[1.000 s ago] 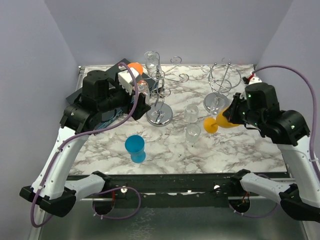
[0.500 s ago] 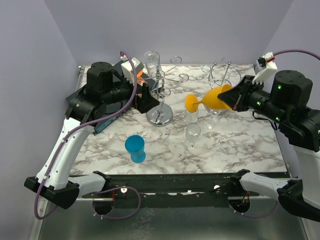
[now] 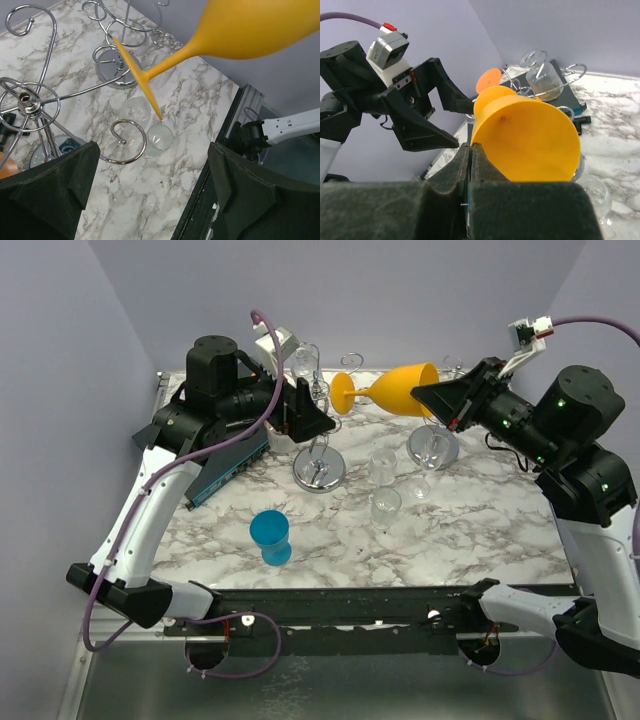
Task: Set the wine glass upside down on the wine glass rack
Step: Turn the wine glass upside down at the wine rack.
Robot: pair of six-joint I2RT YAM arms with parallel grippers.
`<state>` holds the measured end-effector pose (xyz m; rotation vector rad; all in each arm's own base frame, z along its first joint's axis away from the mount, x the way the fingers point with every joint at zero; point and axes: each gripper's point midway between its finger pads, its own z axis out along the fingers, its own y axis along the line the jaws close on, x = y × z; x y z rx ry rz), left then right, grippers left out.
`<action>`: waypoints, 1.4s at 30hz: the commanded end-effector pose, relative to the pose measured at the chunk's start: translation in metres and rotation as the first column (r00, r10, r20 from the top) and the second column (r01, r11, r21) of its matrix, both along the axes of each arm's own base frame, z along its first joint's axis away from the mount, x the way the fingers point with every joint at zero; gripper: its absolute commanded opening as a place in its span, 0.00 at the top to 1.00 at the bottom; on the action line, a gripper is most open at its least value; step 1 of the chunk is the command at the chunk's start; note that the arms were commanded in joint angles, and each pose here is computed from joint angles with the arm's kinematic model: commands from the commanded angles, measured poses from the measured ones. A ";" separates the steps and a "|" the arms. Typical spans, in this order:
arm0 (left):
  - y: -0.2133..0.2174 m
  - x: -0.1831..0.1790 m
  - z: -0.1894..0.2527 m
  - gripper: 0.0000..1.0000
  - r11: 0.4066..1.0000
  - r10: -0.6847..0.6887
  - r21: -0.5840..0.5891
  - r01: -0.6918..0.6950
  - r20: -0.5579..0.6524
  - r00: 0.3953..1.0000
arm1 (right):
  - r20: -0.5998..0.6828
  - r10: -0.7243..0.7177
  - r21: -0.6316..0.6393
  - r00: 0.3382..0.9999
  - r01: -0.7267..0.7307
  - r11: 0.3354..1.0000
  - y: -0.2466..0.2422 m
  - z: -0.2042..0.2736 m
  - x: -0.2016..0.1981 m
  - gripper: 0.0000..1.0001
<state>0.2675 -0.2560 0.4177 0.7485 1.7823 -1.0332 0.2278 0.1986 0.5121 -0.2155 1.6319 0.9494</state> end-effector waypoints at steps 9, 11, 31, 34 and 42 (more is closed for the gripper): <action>-0.006 0.018 0.017 0.01 0.999 0.017 -0.029 -0.015 0.064 0.998 | 0.122 0.092 0.108 0.988 -0.106 0.989 0.022 0.028 0.003 1.00; -0.006 0.022 0.020 0.02 0.999 0.025 -0.025 -0.023 0.091 0.995 | 0.114 0.107 0.111 0.988 -0.120 0.987 0.024 0.025 0.002 1.00; 0.000 0.031 0.052 1.00 0.999 0.039 -0.005 -0.039 0.277 0.960 | 0.070 0.192 0.147 0.979 -0.200 0.969 0.031 -0.007 -0.015 0.81; 0.005 0.029 0.066 1.00 0.999 0.031 0.009 -0.038 0.369 0.929 | 0.041 0.184 0.113 0.982 -0.188 0.976 0.027 -0.019 -0.018 0.41; 0.014 0.002 0.093 1.00 0.991 -0.119 0.123 0.046 0.692 0.712 | -0.006 0.098 -0.039 0.995 -0.098 0.994 -0.002 -0.032 -0.033 0.01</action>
